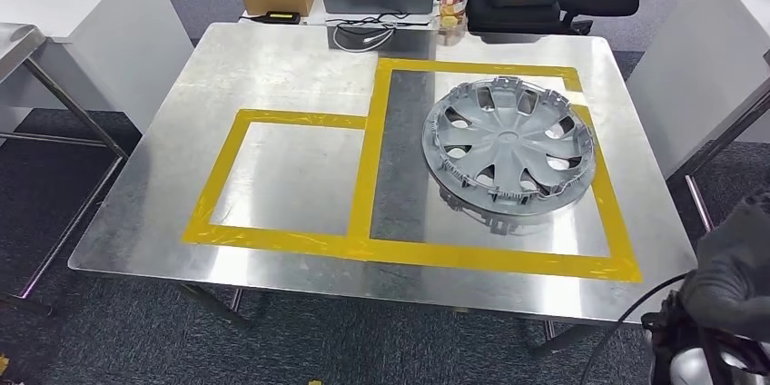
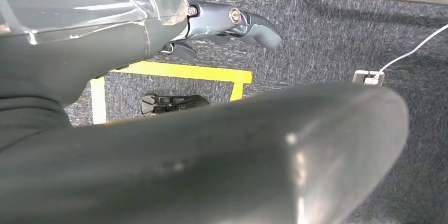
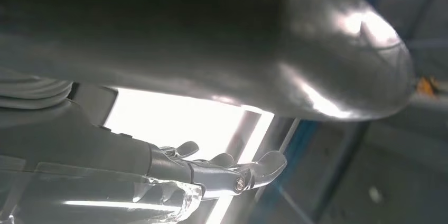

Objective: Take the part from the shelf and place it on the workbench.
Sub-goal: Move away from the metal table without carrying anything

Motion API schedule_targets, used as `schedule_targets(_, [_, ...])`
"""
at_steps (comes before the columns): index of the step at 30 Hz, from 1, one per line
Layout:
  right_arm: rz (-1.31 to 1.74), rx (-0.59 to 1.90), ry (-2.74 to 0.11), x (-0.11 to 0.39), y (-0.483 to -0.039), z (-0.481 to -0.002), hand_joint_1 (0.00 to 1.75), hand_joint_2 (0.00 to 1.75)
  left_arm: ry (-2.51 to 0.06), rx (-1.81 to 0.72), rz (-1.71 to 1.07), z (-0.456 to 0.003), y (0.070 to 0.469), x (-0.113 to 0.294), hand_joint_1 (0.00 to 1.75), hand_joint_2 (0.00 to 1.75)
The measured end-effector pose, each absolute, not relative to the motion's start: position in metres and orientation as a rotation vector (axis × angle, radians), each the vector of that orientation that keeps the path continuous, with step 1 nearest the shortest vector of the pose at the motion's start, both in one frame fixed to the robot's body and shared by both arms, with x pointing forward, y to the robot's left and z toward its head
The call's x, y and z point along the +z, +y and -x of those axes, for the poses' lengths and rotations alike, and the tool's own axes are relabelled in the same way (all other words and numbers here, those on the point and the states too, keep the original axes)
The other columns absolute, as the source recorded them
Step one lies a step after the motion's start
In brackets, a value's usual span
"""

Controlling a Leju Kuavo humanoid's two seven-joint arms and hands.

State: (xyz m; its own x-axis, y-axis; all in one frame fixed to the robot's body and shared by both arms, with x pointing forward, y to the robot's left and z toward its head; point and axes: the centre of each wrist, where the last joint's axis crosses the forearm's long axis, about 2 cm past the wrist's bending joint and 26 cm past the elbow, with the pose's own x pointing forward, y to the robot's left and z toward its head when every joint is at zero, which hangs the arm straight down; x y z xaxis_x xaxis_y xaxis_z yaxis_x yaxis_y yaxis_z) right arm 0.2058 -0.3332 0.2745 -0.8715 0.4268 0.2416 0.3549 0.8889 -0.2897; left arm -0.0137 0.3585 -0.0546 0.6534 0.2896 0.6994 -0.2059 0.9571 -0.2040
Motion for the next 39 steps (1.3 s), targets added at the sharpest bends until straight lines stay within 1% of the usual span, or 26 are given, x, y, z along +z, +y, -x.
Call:
schedule_targets(6, [0.678, 0.306, -2.775, 0.283, -0.335, -0.186, 0.00, 0.00, -0.810, 0.284, 0.098, 0.015, 0.358, -0.053, 0.00, 0.00])
schedule_targets(10, [0.787, 0.314, -2.641, 0.270, -0.343, -0.169, 0.00, 0.00, -0.822, 0.279, 0.089, 0.015, 0.361, -0.051, 0.00, 0.00])
schedule_targets(14, [0.896, 0.394, -2.345, 0.240, -0.358, -0.151, 0.00, 0.00, -0.829, 0.283, 0.080, 0.019, 0.362, -0.050, 0.00, 0.00])
schedule_targets(20, [0.960, 0.522, -1.735, 0.173, -0.402, -0.119, 0.00, 0.00, -0.825, 0.310, 0.074, 0.023, 0.359, -0.050, 0.00, 0.00])
schedule_targets(25, [0.976, 0.535, -1.177, 0.120, -0.437, -0.075, 0.00, 0.00, -0.814, 0.347, 0.072, 0.025, 0.355, -0.051, 0.00, 0.00])
schedule_targets(29, [0.891, 0.509, -0.723, 0.082, -0.445, -0.037, 0.00, 0.00, -0.803, 0.371, 0.068, 0.025, 0.352, -0.053, 0.00, 0.00])
schedule_targets(32, [0.823, 0.469, -0.569, 0.063, -0.442, -0.018, 0.00, 0.00, -0.792, 0.388, 0.066, 0.025, 0.348, -0.056, 0.00, 0.00])
schedule_targets(39, [0.679, 0.401, -0.465, 0.038, -0.436, -0.006, 0.00, 0.00, -0.792, 0.391, 0.083, 0.021, 0.342, -0.060, 0.00, 0.00])
